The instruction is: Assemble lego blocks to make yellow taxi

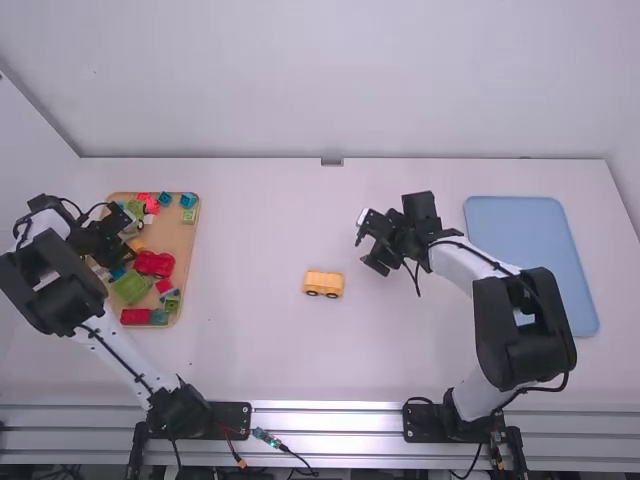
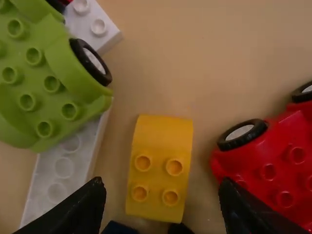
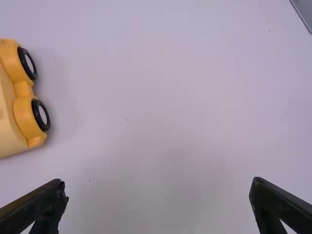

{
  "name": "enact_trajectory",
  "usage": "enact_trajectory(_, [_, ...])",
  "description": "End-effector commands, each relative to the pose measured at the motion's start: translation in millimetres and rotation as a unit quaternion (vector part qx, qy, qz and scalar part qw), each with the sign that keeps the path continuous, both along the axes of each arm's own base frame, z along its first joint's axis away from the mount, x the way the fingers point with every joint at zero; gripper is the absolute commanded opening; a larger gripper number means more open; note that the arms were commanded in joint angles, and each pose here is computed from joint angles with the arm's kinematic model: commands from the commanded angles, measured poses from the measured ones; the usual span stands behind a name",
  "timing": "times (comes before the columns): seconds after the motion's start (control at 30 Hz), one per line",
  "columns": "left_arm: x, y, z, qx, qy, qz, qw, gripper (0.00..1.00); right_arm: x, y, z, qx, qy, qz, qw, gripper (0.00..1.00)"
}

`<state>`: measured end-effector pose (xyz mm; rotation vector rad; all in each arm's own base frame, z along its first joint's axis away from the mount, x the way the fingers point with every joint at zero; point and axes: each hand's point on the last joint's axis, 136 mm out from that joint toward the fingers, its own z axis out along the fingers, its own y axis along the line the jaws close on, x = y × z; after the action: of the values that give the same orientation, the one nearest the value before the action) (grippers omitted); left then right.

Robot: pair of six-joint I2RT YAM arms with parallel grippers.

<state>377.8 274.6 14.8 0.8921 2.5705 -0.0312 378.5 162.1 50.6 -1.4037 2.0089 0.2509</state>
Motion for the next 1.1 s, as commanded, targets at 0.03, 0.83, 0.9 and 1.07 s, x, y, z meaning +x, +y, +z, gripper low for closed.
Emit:
enact_trajectory(0.03, [-0.9, -10.9, -12.1, -0.023, -0.002, -0.006, 1.000, 0.63, 0.0, 1.1, 8.7, 0.009, -0.006, 0.000, 1.000, 0.99])
enact_trajectory(0.83, [6.0, -14.5, -16.1, -0.040, -0.019, 0.012, 0.999, 0.49, -1.4, 0.7, 7.7, 0.008, -0.002, 0.000, 1.000, 0.99])
enact_trajectory(0.9, [6.9, -15.4, -15.5, -0.042, -0.022, 0.011, 0.999, 0.49, -1.4, 0.7, 7.7, 0.008, -0.002, 0.000, 1.000, 0.99])
enact_trajectory(1.07, [4.4, -13.8, -15.9, -0.043, -0.022, 0.012, 0.999, 0.48, -2.1, 0.6, 7.2, 0.008, 0.000, 0.000, 1.000, 0.99])
